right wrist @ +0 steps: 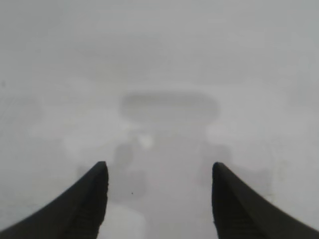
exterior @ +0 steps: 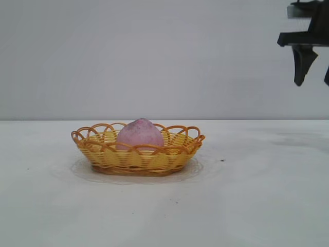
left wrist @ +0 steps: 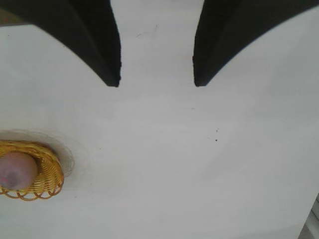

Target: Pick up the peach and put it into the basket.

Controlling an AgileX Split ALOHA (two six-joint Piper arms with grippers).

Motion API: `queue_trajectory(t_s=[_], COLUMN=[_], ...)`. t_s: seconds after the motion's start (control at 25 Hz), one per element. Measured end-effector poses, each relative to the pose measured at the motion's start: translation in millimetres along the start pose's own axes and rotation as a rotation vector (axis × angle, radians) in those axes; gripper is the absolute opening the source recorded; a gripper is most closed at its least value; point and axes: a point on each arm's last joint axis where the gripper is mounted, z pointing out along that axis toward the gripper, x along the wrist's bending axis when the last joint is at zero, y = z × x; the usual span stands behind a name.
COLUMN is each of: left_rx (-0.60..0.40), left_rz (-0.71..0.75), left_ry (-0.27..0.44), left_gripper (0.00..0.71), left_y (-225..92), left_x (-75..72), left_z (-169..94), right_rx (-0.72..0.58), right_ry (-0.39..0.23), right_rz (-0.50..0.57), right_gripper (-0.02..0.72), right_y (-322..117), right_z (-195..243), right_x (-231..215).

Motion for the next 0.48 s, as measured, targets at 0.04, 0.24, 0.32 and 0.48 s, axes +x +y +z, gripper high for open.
queue_trajectory(t_s=[0.04, 0.24, 0.32, 0.48], left_rx=[0.000, 0.000, 0.000, 0.000], left_rz=[0.000, 0.000, 0.000, 0.000], left_ry=[0.000, 0.000, 0.000, 0.000], left_gripper=[0.331, 0.331, 0.331, 0.331], left_y=[0.0, 0.0, 0.0, 0.0], left_x=[0.0, 0.0, 0.0, 0.0], left_z=[0.0, 0.0, 0.0, 0.0], right_rx=[-0.002, 0.053, 0.110, 0.179], right_ry=[0.001, 0.004, 0.002, -0.003], right_rz=[0.001, 0.006, 0.016, 0.054], right_gripper=[0.389, 0.389, 0.389, 0.389], right_y=[0.0, -23.1, -51.7, -130.4], right_z=[-9.3, -59.4, -69.3, -97.1], right_x=[0.4, 2.1, 1.6, 0.1])
